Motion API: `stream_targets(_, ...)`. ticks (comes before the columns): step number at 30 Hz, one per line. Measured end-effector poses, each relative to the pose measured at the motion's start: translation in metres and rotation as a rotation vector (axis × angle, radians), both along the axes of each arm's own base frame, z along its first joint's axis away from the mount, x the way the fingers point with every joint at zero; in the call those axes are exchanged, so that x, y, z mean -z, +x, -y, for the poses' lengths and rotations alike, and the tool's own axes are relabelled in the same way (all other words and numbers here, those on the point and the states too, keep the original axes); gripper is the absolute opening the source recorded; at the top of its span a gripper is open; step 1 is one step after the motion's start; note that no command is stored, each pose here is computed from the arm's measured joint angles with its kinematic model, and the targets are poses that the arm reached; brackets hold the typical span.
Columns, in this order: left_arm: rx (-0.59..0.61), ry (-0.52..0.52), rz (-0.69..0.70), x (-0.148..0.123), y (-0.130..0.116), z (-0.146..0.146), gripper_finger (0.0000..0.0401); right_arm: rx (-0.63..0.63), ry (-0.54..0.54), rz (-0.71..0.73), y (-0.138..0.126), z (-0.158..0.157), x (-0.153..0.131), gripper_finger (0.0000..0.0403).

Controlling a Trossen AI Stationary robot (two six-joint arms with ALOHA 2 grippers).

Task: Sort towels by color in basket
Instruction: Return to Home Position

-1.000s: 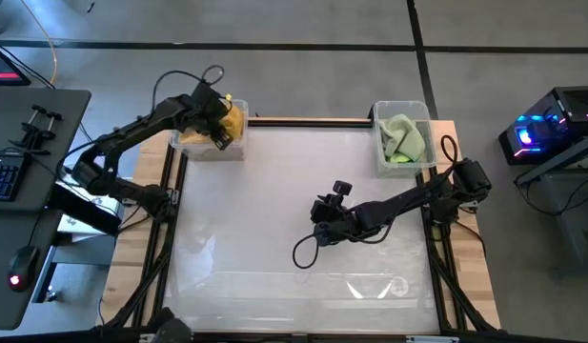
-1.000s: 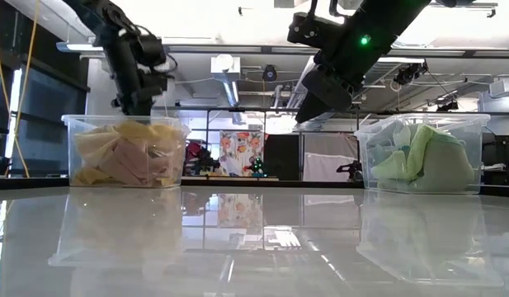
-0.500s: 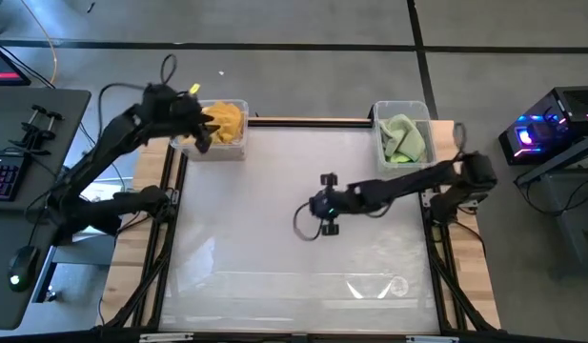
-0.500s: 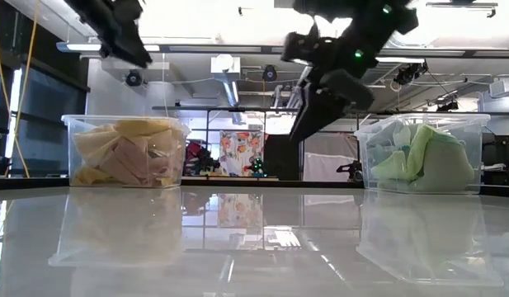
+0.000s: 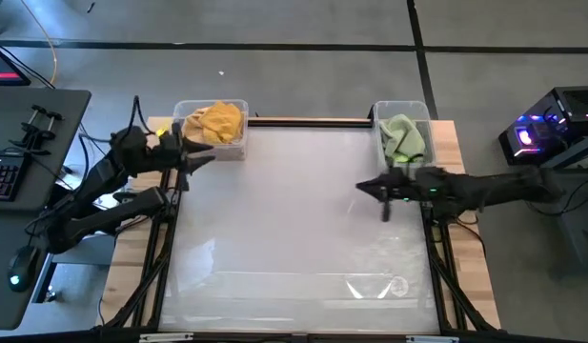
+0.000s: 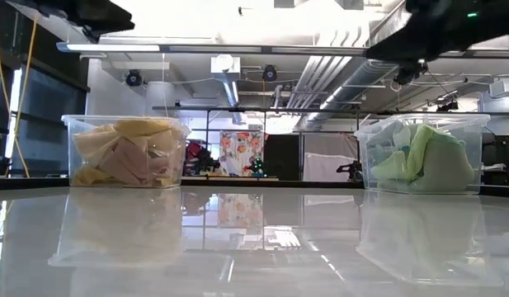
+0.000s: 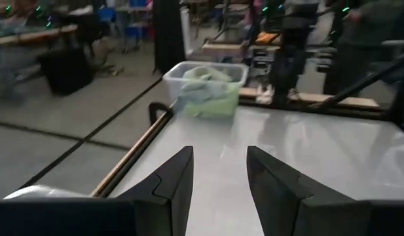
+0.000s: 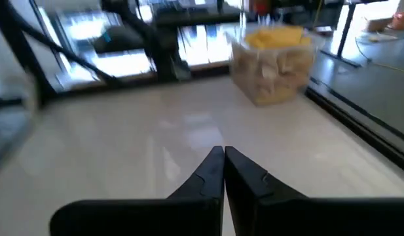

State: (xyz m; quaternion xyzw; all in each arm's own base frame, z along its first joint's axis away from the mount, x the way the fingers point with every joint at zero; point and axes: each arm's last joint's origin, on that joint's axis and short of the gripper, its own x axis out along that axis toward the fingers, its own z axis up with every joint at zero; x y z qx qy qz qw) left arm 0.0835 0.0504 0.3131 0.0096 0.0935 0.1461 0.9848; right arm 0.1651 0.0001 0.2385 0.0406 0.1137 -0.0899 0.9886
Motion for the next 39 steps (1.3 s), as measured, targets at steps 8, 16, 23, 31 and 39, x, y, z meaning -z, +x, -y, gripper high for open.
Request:
stream_targets(8, 0.261, 0.088, 0.211, 0.029, 0.002, 0.017, 0.0127, -0.158, 0.103, 0.251, -0.058, -0.009, 0.010, 0.0002)
stream_targets(16, 0.336, -0.002, 0.327, 0.071, 0.015, 0.020, 0.0127, -0.249, 0.135, 0.291, -0.070, -0.017, 0.043, 0.0001)
stream_targets(23, 0.320, -0.030, 0.372, 0.102, 0.022, 0.023, 0.0127, -0.310, 0.127, 0.318, -0.070, -0.023, 0.065, 0.0001)
stream_targets(31, 0.282, -0.059, 0.311, 0.117, 0.026, 0.031, 0.0126, -0.294, 0.034, 0.413, -0.072, -0.024, 0.055, 0.0001)
stream_targets(39, 0.252, -0.079, 0.269, 0.138, 0.023, 0.045, 0.0097, -0.223, 0.059, 0.399, -0.072, -0.023, 0.057, 0.0000)
